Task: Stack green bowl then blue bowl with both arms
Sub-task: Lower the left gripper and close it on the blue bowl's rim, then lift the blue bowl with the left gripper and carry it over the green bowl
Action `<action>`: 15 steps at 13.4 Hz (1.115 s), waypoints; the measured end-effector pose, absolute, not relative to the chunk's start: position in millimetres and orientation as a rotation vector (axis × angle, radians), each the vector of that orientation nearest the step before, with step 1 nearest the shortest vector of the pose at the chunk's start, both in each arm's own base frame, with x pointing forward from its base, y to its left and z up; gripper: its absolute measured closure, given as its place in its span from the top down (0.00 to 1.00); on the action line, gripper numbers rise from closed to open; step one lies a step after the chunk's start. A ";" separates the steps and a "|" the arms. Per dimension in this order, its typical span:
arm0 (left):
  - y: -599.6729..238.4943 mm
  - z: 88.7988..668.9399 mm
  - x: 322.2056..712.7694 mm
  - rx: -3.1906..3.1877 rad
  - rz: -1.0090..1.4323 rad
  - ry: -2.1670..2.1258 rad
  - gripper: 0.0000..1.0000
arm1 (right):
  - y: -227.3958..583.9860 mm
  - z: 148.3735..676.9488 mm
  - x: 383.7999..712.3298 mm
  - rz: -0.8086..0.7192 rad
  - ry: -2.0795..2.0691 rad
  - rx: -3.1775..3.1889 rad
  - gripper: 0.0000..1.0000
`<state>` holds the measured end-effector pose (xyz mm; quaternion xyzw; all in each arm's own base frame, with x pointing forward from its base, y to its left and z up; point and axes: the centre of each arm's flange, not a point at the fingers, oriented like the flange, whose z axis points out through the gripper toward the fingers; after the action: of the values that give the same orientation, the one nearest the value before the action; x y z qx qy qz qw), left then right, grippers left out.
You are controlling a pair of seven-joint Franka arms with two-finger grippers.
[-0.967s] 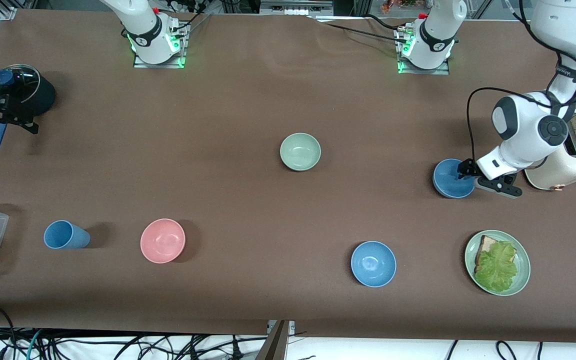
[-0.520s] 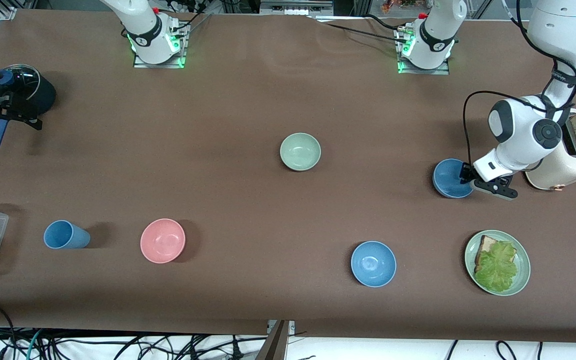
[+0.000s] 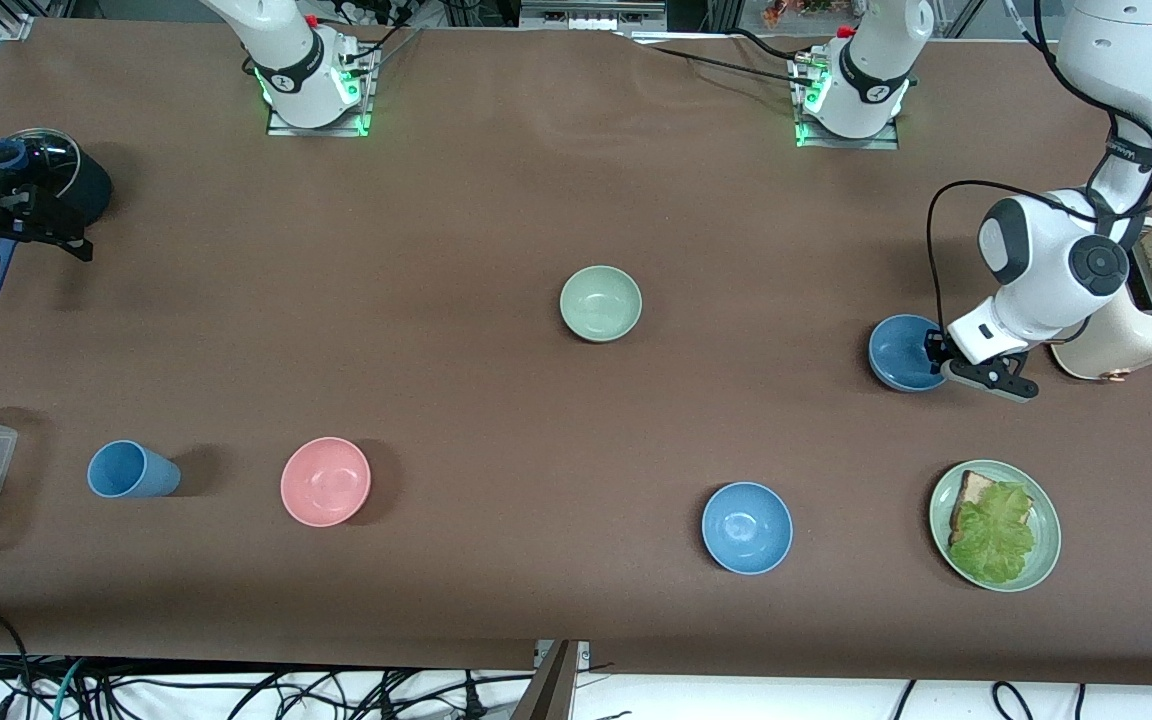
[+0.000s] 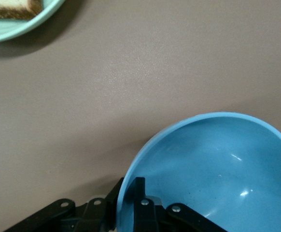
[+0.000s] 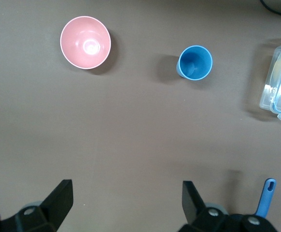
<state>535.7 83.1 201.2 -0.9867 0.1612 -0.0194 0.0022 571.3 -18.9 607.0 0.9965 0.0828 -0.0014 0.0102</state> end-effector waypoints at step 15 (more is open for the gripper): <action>-89.8 344.2 602.9 -3.298 0.146 0.310 0.06 | -29.2 606.9 571.0 -0.006 0.231 3.110 1.00</action>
<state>602.9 -89.8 344.2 -0.9909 0.0930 0.0438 -0.0869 571.0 -29.2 606.9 0.9972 0.0740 -0.0018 0.0113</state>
